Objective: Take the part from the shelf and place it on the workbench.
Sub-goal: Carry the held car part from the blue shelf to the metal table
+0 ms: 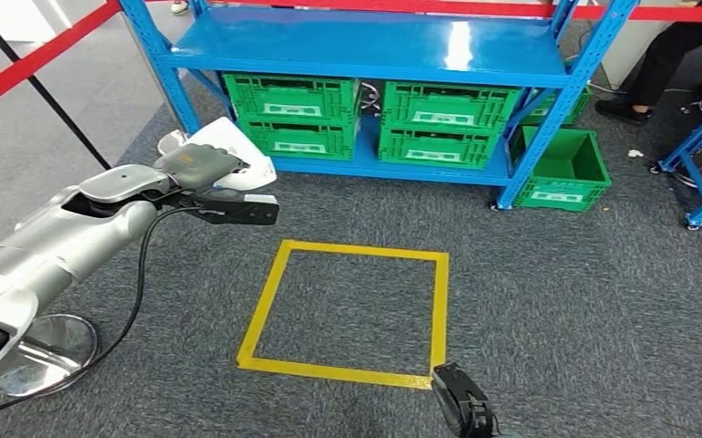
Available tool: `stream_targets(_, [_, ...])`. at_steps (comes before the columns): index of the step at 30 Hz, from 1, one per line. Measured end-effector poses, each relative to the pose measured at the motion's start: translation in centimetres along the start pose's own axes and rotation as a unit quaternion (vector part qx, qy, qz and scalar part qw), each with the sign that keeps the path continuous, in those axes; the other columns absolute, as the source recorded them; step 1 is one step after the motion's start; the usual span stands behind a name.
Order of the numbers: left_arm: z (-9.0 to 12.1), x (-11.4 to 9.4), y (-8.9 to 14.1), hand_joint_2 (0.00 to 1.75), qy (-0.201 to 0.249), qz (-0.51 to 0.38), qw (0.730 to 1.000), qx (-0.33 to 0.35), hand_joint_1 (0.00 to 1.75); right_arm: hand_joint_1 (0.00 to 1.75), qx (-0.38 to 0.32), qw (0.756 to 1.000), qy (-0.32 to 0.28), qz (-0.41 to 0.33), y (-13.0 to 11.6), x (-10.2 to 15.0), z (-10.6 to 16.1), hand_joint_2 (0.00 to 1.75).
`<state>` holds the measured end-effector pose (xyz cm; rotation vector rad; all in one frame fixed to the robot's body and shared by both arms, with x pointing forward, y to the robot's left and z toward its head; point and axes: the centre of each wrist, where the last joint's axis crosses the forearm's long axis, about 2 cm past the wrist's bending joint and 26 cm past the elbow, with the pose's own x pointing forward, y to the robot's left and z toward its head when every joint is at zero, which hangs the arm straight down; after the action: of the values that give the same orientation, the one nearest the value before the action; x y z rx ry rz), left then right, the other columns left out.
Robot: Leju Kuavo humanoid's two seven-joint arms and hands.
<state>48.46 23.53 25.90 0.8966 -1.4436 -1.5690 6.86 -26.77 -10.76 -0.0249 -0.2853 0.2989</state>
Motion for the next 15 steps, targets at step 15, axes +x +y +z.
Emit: stream_targets(15, [-0.09, 0.11, 0.24, 1.75, -0.004, 0.003, 1.000, 0.002, 1.75, 0.00, 0.010, 1.000, -0.003, 0.004, 0.13, -0.08, 0.02, 0.00])
